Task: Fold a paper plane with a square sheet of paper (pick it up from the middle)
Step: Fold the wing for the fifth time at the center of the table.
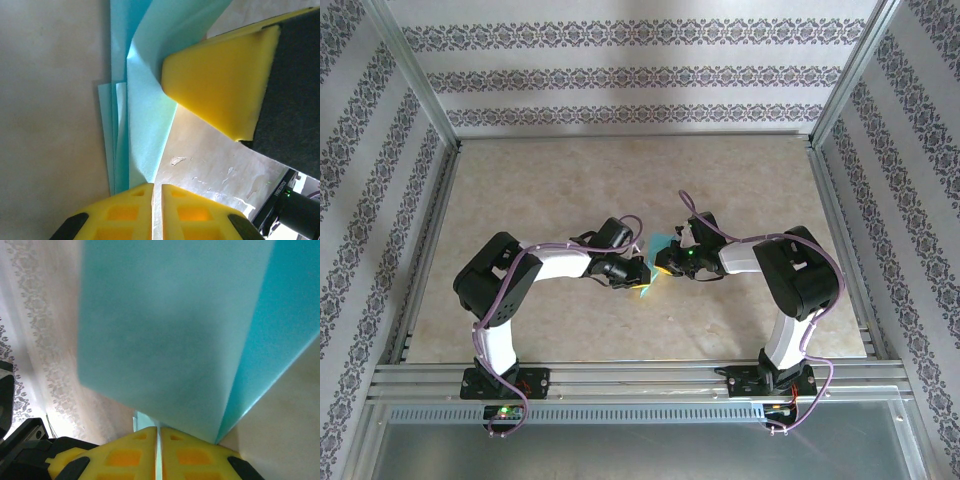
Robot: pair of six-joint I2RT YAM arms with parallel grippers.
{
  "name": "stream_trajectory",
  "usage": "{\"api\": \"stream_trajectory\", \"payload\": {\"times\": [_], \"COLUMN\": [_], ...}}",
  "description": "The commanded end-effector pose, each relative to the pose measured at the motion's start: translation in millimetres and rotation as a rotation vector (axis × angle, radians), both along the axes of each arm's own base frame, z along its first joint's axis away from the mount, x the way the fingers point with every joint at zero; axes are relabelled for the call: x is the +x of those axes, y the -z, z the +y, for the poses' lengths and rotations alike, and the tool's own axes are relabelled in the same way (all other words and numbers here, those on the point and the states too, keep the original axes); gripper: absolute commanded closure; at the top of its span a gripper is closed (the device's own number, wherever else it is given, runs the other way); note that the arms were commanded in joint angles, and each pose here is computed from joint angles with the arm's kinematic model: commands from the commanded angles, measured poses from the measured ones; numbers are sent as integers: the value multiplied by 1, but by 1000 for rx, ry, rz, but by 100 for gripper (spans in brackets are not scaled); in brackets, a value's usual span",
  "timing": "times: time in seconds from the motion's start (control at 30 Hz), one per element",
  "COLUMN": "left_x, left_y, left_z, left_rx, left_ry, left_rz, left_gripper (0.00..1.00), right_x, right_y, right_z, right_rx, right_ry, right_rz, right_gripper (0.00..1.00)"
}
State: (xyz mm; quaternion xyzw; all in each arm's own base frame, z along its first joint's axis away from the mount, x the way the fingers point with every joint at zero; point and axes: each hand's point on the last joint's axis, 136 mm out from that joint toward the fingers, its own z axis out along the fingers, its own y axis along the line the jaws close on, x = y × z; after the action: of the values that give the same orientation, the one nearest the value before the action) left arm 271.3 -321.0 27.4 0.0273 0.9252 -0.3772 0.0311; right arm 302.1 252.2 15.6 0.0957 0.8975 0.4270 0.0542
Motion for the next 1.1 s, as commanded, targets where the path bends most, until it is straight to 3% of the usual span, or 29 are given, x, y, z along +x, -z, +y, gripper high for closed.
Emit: {"api": "stream_trajectory", "payload": {"times": [0.0, 0.4, 0.7, 1.07], "left_x": [-11, -24, -44, -70], "left_y": [11, 22, 36, 37], "left_z": [-1, 8, 24, 36], "left_rx": [16, 102, 248, 309], "left_ry": [11, 27, 67, 101], "left_rz": [29, 49, 62, 87], "left_gripper": [88, 91, 91, 92], "right_x": [-18, -21, -24, -27], "right_y": [45, 52, 61, 70], "right_z": [-11, -15, -22, -28], "right_rx": [-127, -151, -195, -225], "right_ry": [18, 32, 50, 78], "right_rz": [97, 125, 152, 186], "right_gripper": [87, 88, 91, 92]}}
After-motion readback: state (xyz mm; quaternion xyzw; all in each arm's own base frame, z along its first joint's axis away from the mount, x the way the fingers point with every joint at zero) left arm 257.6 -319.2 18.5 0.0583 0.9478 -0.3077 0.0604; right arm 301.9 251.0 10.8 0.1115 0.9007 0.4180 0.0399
